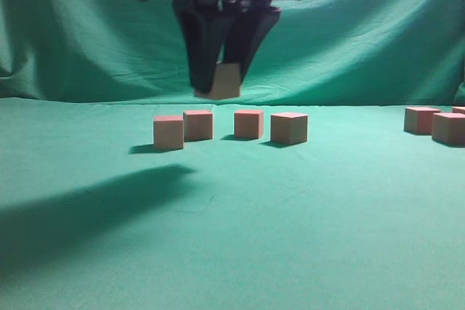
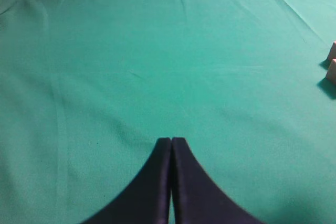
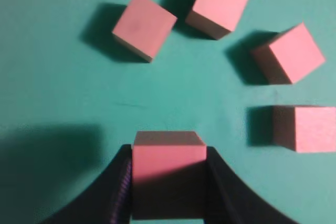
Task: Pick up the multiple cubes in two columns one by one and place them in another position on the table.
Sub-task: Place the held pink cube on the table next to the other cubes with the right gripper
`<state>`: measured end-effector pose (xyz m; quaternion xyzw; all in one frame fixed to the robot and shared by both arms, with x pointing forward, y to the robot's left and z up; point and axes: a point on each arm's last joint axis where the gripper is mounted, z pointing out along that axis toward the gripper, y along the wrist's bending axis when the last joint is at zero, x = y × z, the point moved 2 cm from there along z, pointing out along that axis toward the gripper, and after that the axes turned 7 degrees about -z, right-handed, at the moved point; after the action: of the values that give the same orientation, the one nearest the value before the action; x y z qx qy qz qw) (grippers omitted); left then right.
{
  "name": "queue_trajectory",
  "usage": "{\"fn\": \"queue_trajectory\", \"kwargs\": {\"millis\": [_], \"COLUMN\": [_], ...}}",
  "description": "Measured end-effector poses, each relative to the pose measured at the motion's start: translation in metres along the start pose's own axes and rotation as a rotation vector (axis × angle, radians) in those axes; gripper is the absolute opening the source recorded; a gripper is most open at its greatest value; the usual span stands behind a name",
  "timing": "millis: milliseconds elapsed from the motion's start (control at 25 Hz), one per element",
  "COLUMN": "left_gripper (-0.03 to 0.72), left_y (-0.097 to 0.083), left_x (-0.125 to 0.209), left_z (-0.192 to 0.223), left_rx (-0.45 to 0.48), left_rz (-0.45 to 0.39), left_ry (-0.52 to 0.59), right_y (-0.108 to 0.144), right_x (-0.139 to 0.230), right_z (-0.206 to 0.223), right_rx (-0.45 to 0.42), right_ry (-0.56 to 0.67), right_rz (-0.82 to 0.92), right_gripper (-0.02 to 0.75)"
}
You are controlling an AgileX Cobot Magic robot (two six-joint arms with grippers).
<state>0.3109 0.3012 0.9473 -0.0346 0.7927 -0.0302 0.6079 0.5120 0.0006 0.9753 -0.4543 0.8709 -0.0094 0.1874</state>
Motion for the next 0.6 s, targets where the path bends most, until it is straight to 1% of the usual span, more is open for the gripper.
{"fn": "queue_trajectory", "kwargs": {"millis": [160,320,600], "left_gripper": [0.0,0.0,0.0], "left_y": [0.0,0.0,0.0], "left_x": [0.0,0.0,0.0], "left_z": [0.0,0.0,0.0], "left_rx": [0.0,0.0,0.0], "left_rz": [0.0,0.0,0.0], "left_ry": [0.0,0.0,0.0], "right_y": [0.006,0.008,0.012], "right_x": [-0.013,-0.02,-0.02], "right_z": [0.016,0.026,0.045], "right_rx": [-0.034,-0.046,-0.057], "right_ry": [0.017,0.022,0.053], "right_rz": [0.028,0.049,0.063], "right_gripper": [0.264,0.264,0.264]}}
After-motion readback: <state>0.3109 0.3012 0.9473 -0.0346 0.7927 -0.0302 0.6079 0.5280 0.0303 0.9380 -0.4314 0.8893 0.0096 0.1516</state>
